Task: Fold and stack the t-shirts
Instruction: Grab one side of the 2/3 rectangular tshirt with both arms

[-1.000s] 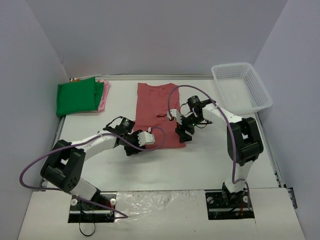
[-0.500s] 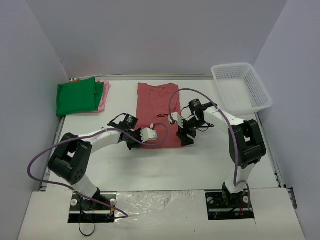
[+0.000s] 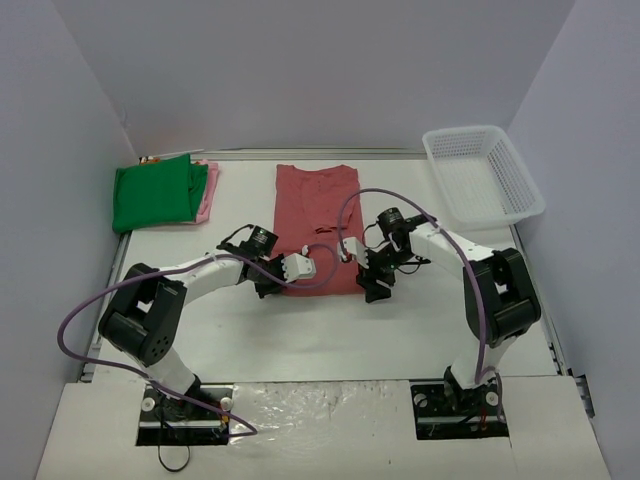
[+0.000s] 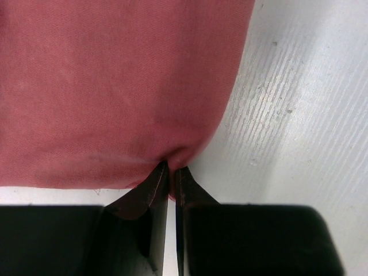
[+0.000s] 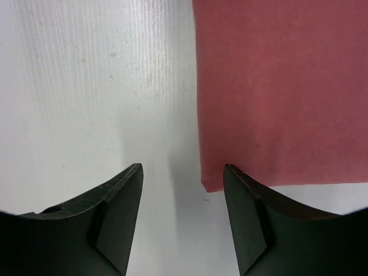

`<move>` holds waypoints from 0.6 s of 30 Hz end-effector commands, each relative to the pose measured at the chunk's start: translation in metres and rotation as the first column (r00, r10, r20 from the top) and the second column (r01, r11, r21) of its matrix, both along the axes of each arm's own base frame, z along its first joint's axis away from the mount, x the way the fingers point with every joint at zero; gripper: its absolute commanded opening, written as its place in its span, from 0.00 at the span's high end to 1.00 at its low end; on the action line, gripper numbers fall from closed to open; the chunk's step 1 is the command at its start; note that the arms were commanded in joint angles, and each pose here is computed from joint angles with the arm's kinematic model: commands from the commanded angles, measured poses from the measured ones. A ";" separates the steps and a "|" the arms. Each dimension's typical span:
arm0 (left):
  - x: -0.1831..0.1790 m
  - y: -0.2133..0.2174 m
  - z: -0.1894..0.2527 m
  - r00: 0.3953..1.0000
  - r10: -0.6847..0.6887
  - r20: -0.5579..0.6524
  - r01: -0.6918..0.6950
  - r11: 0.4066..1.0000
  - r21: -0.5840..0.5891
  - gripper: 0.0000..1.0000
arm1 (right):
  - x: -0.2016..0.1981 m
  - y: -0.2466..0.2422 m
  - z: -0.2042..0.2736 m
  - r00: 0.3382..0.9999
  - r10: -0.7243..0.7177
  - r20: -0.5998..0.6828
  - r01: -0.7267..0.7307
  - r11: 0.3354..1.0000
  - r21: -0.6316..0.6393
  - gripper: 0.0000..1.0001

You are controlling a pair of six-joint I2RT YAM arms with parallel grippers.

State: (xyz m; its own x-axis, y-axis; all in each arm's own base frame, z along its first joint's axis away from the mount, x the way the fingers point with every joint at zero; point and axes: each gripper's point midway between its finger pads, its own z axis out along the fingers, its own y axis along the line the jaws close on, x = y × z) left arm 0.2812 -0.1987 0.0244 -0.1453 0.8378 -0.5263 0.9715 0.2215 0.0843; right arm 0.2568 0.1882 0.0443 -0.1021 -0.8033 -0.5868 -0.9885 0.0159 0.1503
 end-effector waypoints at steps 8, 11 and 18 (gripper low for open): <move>-0.024 0.016 -0.023 0.994 0.018 -0.108 -0.010 0.997 0.074 0.98 | -0.022 -0.009 -0.044 0.990 0.045 -0.136 -0.054 0.997 -0.063 0.48; -0.025 0.016 -0.022 0.994 0.013 -0.107 -0.005 0.997 0.072 0.97 | -0.018 -0.009 -0.052 0.989 0.031 -0.144 -0.043 0.996 -0.078 0.50; -0.024 0.017 -0.021 0.994 0.017 -0.112 -0.010 0.998 0.061 0.98 | -0.012 -0.014 -0.080 0.995 -0.008 -0.104 -0.012 0.982 -0.189 0.68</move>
State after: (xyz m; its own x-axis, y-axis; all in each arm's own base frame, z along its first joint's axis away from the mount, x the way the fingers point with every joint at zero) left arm 0.2810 -0.1992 0.0246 -0.1457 0.8361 -0.5288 0.9718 0.2211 0.0818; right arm 0.2614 0.1920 0.0116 -0.1428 -0.8177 -0.5576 -0.9762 0.0235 0.2155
